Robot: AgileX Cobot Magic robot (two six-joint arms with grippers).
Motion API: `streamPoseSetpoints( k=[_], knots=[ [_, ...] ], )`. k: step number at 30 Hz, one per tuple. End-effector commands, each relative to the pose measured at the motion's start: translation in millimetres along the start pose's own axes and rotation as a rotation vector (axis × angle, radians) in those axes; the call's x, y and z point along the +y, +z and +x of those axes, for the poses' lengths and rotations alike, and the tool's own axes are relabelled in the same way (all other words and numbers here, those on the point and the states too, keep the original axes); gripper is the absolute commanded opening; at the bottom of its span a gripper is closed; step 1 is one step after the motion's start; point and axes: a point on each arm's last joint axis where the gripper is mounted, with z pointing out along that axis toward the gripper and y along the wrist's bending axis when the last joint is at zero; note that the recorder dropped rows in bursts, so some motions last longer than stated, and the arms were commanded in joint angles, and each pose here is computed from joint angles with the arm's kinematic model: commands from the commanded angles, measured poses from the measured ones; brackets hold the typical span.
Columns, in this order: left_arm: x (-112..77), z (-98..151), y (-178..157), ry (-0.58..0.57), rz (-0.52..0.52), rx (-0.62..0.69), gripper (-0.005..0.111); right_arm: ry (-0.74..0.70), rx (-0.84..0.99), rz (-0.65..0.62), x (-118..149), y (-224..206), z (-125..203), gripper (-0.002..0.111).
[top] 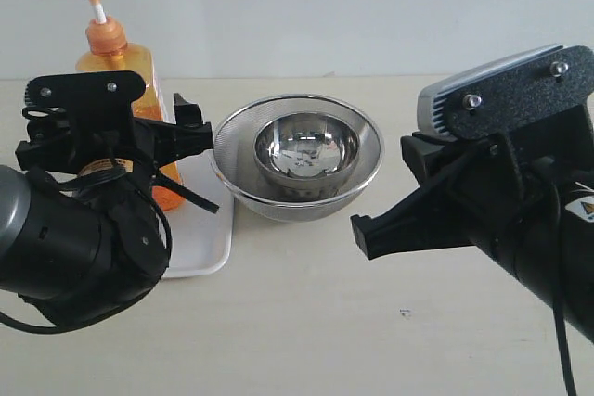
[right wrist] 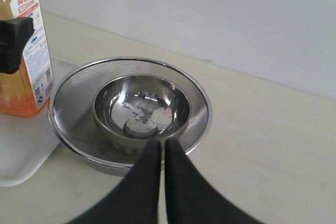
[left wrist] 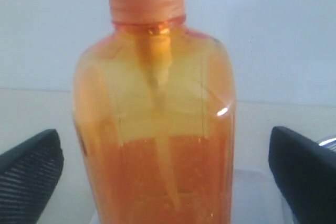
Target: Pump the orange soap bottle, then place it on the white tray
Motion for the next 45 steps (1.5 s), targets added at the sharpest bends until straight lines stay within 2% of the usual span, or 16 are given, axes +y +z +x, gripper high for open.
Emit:
streamPoseSetpoints(
  k=[1, 5, 8, 13, 16, 23, 29, 32, 45],
  knots=[
    [3.2, -6.0, 4.9, 0.000, -0.015, -0.022, 0.105, -0.007, 0.009, -0.015, 1.0, -0.4, 2.1, 0.000],
    [5.5, -5.8, 7.6, 0.002, -0.023, -0.023, 0.104, -0.010, 0.004, -0.013, 0.9, -0.4, 1.7, 0.000],
    [6.6, -4.6, 9.1, 0.005, -0.029, -0.020, 0.098, -0.010, 0.004, -0.013, 0.9, -0.4, 1.7, 0.000],
    [6.4, -1.8, 9.6, 0.011, -0.031, -0.014, 0.077, -0.012, 0.004, -0.013, 0.9, -0.4, 1.8, 0.000],
    [5.7, -1.4, 9.7, 0.016, -0.025, -0.017, 0.068, -0.014, 0.004, -0.013, 0.9, -0.4, 1.8, 0.000],
    [3.1, 0.2, 10.2, 0.059, -0.002, -0.024, 0.066, -0.014, 0.004, -0.013, 0.9, -0.4, 1.8, 0.000],
    [2.6, -0.1, 10.2, 0.221, 0.002, -0.028, 0.055, -0.015, 0.003, -0.014, 0.9, -0.4, 1.7, 0.000],
    [2.5, 0.2, 10.2, 0.221, 0.004, -0.026, 0.051, -0.017, 0.002, -0.015, 1.0, -0.4, 1.5, 0.000],
    [3.3, 2.5, 9.7, 0.191, 0.007, 0.001, 0.051, -0.025, 0.002, -0.015, 1.0, -0.4, 1.5, 0.000]
  ],
)
